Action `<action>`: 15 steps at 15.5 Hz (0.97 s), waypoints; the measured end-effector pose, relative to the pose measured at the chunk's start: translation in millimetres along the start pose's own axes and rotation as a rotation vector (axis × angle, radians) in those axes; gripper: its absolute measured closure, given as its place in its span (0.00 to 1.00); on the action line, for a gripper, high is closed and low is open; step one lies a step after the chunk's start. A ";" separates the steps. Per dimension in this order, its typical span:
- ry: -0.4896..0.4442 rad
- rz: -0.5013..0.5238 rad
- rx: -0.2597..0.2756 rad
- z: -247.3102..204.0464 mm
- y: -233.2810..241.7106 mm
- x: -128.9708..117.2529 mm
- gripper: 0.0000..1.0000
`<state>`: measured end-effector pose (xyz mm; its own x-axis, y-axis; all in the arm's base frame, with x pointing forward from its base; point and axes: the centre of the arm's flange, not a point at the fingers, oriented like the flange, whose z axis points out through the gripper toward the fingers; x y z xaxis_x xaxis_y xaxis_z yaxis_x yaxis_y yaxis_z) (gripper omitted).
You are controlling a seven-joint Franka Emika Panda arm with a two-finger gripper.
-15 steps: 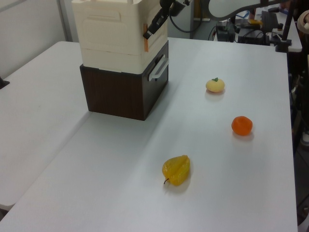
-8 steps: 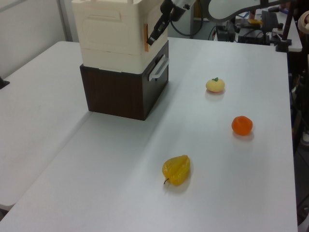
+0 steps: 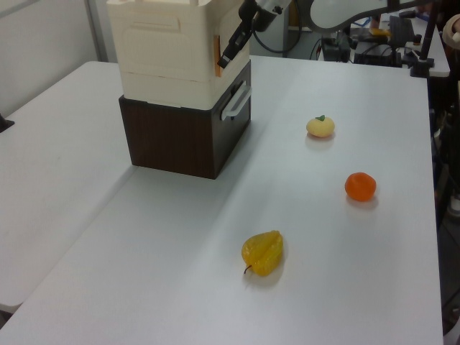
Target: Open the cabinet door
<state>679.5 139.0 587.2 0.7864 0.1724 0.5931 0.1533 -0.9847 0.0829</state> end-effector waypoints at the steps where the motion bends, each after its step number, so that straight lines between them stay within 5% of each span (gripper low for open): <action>1: 0.000 0.000 0.000 0.0 0.0 0.0 0.64; 11: 0.061 0.000 0.006 -5.4 -0.7 6.4 0.68; 15: 0.061 0.003 0.002 -5.4 1.9 6.4 0.81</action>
<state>681.5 138.2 595.4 0.7488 0.1677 0.6413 0.1526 -0.9851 0.0794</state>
